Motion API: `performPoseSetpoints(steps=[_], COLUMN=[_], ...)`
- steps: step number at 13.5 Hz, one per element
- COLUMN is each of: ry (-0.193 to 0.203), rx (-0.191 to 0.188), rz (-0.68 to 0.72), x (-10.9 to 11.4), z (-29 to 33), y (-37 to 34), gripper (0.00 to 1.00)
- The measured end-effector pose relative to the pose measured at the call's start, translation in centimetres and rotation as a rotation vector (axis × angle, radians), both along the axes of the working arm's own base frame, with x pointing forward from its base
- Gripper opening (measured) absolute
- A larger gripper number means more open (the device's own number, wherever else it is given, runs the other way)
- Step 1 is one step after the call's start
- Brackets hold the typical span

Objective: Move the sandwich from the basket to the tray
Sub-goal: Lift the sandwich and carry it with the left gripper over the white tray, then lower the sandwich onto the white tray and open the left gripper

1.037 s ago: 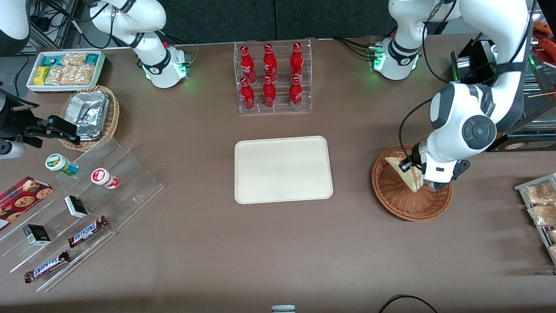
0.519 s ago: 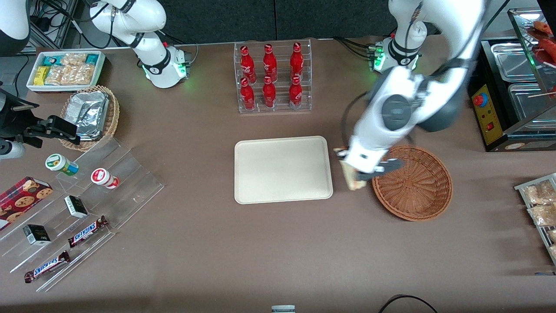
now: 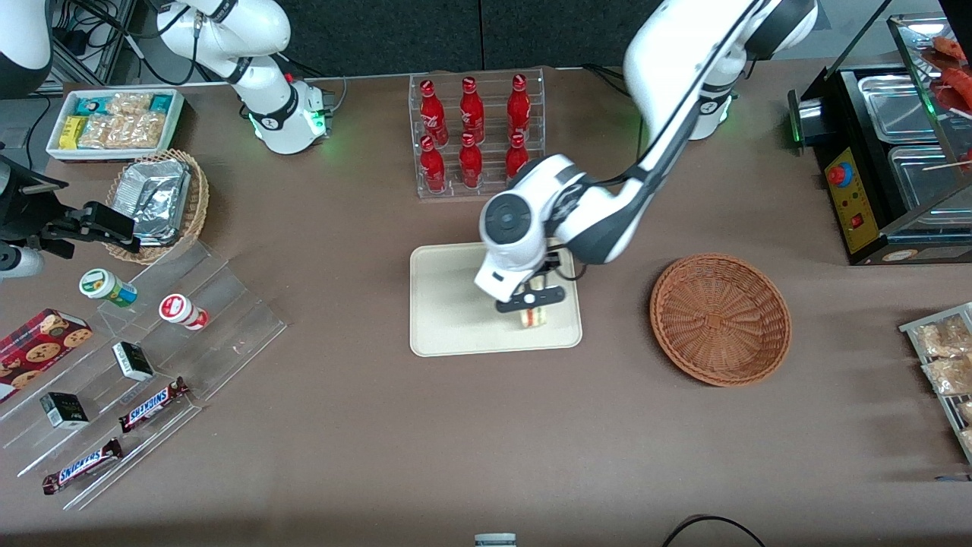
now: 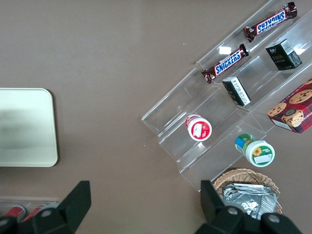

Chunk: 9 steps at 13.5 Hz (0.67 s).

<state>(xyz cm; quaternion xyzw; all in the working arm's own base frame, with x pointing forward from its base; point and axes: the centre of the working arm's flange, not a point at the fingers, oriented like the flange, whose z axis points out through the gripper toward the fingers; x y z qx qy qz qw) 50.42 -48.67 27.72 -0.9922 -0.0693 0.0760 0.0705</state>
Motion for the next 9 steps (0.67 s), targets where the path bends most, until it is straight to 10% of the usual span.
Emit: performPoseSetpoints(steps=[9], ry=[-0.025], rx=[-0.024], rz=[-0.076], x=[-2.4], z=[-5.3], y=[-4.7], gripper=[0.17])
